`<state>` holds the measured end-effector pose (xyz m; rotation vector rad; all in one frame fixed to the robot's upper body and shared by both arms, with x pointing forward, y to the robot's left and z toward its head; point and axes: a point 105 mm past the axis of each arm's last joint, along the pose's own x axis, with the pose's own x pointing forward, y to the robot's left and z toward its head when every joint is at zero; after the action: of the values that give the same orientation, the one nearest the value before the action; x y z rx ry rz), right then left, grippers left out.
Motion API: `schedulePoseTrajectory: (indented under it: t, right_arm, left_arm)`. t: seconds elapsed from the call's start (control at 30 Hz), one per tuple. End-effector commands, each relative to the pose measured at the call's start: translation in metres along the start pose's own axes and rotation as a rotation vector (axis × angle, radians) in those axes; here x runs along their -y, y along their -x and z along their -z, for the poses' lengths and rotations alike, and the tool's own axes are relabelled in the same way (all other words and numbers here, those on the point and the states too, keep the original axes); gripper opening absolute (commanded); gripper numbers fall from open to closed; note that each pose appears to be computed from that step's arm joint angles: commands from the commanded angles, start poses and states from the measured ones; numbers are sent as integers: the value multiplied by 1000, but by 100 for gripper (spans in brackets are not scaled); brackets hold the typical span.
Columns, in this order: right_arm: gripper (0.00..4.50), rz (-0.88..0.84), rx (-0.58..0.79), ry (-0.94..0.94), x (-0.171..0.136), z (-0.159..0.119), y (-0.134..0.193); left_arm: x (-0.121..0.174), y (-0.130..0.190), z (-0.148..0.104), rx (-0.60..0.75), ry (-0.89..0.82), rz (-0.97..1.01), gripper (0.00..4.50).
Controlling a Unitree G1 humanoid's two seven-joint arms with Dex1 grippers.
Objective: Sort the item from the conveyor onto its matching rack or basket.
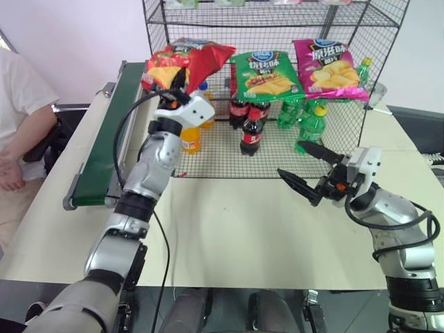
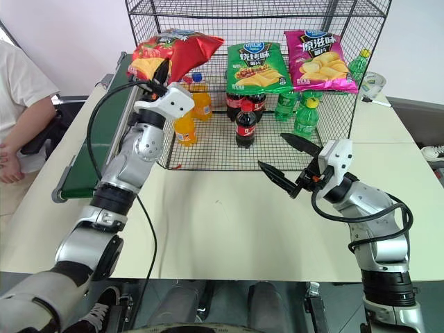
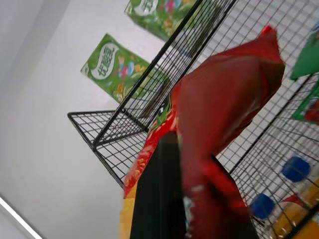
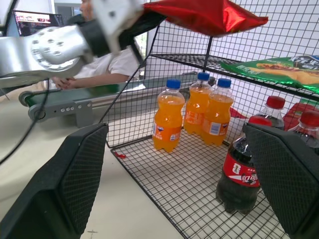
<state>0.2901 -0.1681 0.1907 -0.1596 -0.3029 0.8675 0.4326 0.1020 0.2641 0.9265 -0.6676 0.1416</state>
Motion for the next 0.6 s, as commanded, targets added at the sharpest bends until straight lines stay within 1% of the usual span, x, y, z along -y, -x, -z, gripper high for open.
schedulePoseTrajectory:
  t: [0.03, 0.13, 0.17, 0.27, 0.33, 0.4, 0.43, 0.6]
  right_arm:
    - [450, 24, 49, 57, 5, -19, 1]
    - [450, 77, 97, 71, 9, -26, -3]
    - [450, 99, 109, 83, 10, -27, -4]
    - [450, 138, 131, 98, 13, -27, -7]
    - [450, 153, 136, 105, 15, -27, -8]
    - [450, 181, 143, 116, 20, -28, -9]
    - [450, 187, 150, 118, 22, -30, -10]
    - [450, 199, 168, 123, 23, -33, -13]
  left_arm:
    - [0, -12, -2, -41, 68, -55, 9]
    - [6, -16, 4, -123, 134, -78, 9]
    - [9, -18, 1, -112, 139, -75, 9]
    - [13, -22, -2, -139, 177, -84, 9]
    - [20, -23, 0, -178, 253, -68, 9]
    - [30, -22, 4, -240, 375, -28, 9]
    - [34, -23, 5, -255, 385, -12, 9]
    - [36, -32, -7, -216, 457, 41, 9]
